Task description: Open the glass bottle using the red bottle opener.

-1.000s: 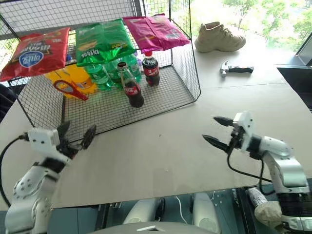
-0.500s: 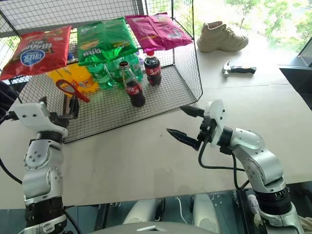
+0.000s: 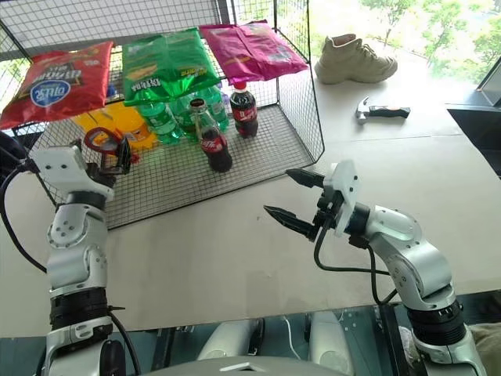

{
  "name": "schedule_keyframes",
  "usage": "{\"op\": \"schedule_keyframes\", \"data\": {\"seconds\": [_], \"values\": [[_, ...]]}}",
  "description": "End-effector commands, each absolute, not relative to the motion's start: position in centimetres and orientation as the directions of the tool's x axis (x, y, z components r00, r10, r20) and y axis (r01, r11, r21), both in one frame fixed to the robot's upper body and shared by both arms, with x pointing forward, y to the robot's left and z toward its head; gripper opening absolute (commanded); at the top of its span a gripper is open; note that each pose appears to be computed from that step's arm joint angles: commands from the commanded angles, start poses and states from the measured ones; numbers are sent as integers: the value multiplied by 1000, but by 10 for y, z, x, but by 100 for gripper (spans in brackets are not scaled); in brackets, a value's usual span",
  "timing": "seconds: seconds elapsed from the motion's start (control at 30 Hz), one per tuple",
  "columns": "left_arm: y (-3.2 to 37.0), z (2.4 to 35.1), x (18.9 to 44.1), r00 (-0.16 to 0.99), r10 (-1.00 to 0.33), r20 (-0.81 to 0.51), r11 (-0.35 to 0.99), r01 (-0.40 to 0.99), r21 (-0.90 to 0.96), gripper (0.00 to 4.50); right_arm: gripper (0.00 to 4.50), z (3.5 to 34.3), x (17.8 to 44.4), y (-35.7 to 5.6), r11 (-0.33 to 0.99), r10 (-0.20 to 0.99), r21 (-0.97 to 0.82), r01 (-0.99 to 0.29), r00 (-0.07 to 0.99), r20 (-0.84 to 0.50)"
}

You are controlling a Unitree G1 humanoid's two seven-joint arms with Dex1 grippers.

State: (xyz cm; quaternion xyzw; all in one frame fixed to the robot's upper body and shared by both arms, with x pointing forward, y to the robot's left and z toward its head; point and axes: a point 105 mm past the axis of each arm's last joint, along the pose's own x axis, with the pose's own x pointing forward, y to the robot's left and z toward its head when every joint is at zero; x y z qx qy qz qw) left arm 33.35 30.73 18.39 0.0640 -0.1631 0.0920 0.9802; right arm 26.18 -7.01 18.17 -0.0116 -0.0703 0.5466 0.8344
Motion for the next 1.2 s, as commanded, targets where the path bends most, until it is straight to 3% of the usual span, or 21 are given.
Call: {"op": "schedule_keyframes", "data": {"seconds": [0.03, 0.13, 0.23, 0.47, 0.53, 0.67, 0.93, 1.2], "values": [[309, 201, 332, 907, 146, 394, 971, -208, 120, 450, 443, 193, 256, -67, 390, 917, -139, -910, 372, 140], [307, 203, 334, 904, 135, 405, 973, -197, 117, 450, 443, 193, 257, -67, 390, 918, -140, -910, 372, 137], [303, 205, 336, 903, 105, 416, 978, -169, 120, 376, 450, 193, 258, -67, 389, 918, -141, -910, 372, 136], [297, 197, 332, 916, 74, 395, 985, -130, 117, 50, 450, 192, 259, -66, 386, 920, -144, -911, 369, 132], [296, 194, 329, 918, 75, 389, 987, -124, 101, 9, 450, 192, 259, -66, 385, 921, -145, -912, 368, 131], [294, 195, 325, 917, 78, 392, 996, -90, 13, 9, 450, 193, 260, -64, 380, 922, -144, -914, 363, 133], [276, 216, 316, 878, 29, 477, 912, 172, -372, 9, 450, 192, 261, -62, 370, 926, -143, -918, 353, 130], [269, 212, 310, 884, -21, 466, 825, 279, -492, 9, 450, 192, 262, -61, 371, 926, -141, -918, 354, 131]]}}
